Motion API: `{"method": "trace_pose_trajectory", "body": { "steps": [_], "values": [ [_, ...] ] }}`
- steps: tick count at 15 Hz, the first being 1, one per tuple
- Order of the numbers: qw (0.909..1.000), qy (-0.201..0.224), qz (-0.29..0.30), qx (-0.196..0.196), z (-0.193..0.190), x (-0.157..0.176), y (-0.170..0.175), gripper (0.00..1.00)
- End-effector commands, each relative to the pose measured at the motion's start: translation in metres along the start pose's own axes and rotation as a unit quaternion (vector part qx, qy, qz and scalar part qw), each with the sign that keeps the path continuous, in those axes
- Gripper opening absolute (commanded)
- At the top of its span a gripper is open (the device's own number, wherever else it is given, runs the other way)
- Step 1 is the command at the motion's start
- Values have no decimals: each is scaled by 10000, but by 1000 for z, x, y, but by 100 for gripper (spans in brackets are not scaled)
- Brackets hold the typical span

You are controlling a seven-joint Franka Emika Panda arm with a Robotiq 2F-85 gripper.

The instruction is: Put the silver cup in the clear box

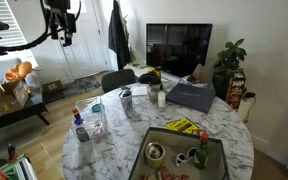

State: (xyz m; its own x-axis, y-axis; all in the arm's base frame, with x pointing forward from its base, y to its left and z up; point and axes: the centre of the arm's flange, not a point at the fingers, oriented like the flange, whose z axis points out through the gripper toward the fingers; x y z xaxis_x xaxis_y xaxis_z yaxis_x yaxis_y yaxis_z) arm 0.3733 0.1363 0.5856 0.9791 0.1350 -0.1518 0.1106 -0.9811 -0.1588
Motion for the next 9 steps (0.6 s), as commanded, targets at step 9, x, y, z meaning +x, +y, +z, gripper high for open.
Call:
{"method": "trace_pose_trajectory", "body": {
  "steps": [9],
  "values": [
    [9952, 682, 698, 43, 44, 94, 12, 100]
  ]
}}
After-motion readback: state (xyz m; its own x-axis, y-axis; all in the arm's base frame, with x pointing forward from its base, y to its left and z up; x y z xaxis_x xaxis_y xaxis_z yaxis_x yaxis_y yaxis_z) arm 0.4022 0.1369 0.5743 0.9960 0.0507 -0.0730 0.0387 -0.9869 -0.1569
